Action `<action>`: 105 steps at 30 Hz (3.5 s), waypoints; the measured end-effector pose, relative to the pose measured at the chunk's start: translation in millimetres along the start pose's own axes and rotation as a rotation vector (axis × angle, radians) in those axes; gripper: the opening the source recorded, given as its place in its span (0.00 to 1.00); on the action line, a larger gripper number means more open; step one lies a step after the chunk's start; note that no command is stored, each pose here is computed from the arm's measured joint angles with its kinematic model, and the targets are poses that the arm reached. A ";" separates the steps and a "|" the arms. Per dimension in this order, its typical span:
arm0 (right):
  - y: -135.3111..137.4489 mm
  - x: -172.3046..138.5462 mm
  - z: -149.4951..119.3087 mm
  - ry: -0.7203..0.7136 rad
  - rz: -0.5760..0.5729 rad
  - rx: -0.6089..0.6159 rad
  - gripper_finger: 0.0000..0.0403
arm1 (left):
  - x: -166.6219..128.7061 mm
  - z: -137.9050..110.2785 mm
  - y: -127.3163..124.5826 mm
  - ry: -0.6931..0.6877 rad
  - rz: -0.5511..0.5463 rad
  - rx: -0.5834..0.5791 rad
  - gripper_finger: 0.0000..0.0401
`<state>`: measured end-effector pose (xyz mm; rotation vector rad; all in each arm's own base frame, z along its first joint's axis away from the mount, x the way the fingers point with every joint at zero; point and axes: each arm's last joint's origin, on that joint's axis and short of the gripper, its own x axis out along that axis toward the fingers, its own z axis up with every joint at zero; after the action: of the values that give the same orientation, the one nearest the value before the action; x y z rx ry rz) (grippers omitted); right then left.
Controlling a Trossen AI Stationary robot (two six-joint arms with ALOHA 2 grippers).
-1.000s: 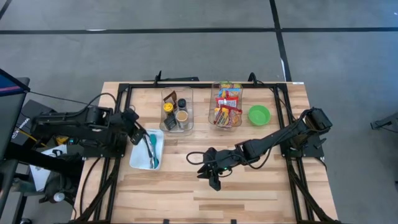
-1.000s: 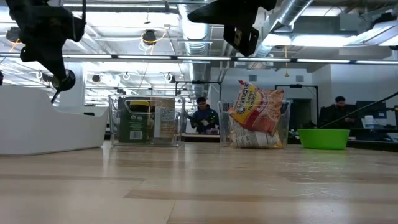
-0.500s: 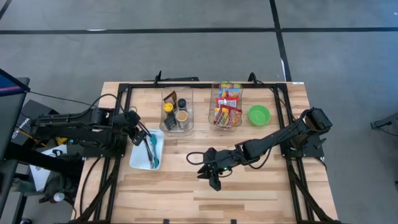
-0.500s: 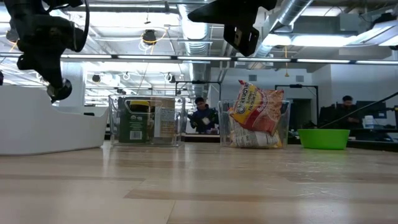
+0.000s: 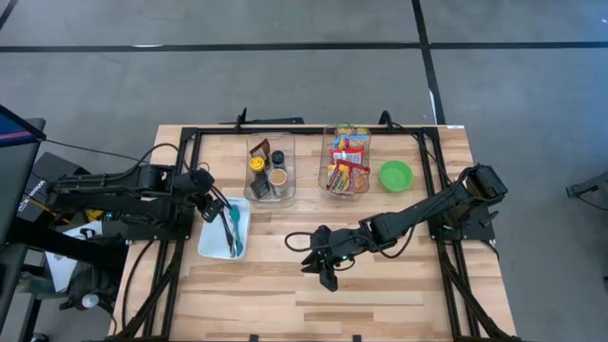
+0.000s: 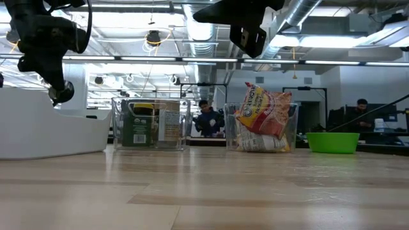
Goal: Pick & Place Food Item
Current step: Put the black spoon into the white bin, then return to Home Position
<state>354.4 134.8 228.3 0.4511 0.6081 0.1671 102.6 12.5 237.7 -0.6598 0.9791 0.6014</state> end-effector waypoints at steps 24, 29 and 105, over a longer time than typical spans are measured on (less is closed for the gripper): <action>0.1 0.0 -0.1 0.000 0.000 0.000 0.24 | -0.7 8.2 -7.7 -0.093 -0.070 0.197 0.14; -0.5 0.0 0.3 -0.001 -0.001 -0.006 0.24 | -5.4 23.5 -21.6 -0.277 -0.189 0.275 0.10; -39.3 -115.1 2.5 -0.252 -0.028 -0.276 0.01 | -8.7 37.3 -60.5 -0.838 -0.564 0.438 0.01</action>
<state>263.3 66.6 271.3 0.1920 0.3372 0.1619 162.7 -1.1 274.2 -0.2159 0.0994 0.1084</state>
